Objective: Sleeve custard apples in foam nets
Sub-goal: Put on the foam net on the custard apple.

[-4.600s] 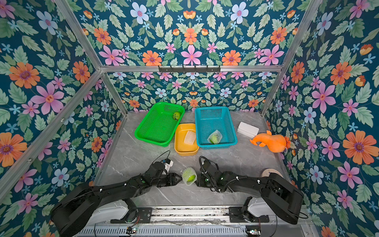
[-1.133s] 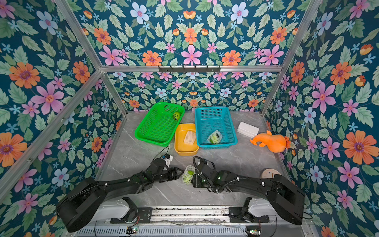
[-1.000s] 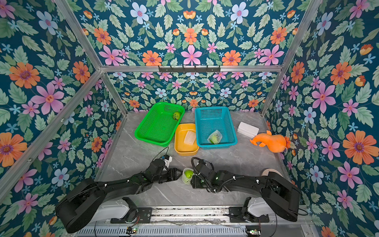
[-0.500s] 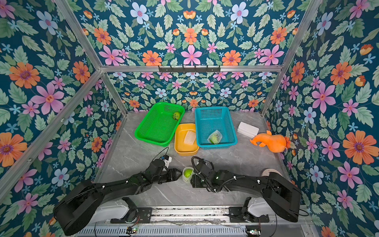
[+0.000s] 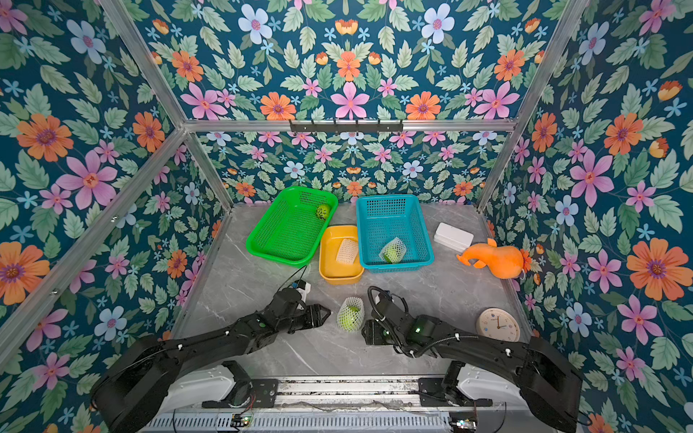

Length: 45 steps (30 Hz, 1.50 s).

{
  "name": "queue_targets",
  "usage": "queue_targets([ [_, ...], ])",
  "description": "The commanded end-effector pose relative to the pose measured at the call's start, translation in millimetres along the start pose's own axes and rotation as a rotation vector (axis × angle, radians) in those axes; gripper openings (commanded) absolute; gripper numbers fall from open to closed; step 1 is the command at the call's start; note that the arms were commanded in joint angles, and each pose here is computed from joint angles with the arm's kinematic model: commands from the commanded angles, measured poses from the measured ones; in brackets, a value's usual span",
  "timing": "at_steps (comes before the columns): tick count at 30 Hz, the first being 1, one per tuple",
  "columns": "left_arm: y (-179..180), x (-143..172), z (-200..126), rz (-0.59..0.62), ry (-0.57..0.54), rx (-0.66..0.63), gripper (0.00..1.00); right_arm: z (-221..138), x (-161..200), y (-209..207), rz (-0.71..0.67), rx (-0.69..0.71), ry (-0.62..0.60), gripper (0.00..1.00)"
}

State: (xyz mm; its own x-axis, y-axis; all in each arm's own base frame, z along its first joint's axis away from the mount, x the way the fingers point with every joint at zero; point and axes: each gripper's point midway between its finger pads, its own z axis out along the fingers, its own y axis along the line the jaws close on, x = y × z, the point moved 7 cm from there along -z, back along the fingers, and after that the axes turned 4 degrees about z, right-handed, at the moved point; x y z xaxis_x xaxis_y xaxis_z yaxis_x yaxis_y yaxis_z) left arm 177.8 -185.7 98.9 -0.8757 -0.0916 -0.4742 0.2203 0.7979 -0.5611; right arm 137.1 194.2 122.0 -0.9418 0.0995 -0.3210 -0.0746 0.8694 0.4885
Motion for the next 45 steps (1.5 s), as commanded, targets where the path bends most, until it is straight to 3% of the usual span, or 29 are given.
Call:
queue_targets([
  [1, -8.7, -3.0, -5.8, 0.028, -0.001, 0.050, 0.70, -6.8, -8.0, -13.8, 0.047, 0.044, -0.043, 0.68],
  [10, -27.1, 11.7, -12.7, 0.069, 0.102, 0.203, 0.66, 1.5, -24.3, -2.7, 0.063, 0.013, -0.073, 0.66],
  [20, -22.7, 18.3, -1.9, 0.095, 0.141, 0.175, 0.65, 24.8, -33.8, 11.0, 0.055, -0.009, -0.060, 0.65],
  [33, 2.9, 32.5, 15.9, 0.041, 0.172, 0.056, 0.65, 45.5, -28.1, 3.8, 0.087, 0.020, -0.022, 0.64],
  [39, 8.0, 29.7, 6.8, 0.050, 0.137, -0.001, 0.65, 27.9, -24.5, 3.0, 0.072, 0.028, -0.006, 0.66],
  [45, 12.3, 23.0, -6.1, 0.072, 0.071, -0.059, 0.66, -11.5, -20.0, -0.9, 0.023, 0.065, -0.021, 0.70],
])
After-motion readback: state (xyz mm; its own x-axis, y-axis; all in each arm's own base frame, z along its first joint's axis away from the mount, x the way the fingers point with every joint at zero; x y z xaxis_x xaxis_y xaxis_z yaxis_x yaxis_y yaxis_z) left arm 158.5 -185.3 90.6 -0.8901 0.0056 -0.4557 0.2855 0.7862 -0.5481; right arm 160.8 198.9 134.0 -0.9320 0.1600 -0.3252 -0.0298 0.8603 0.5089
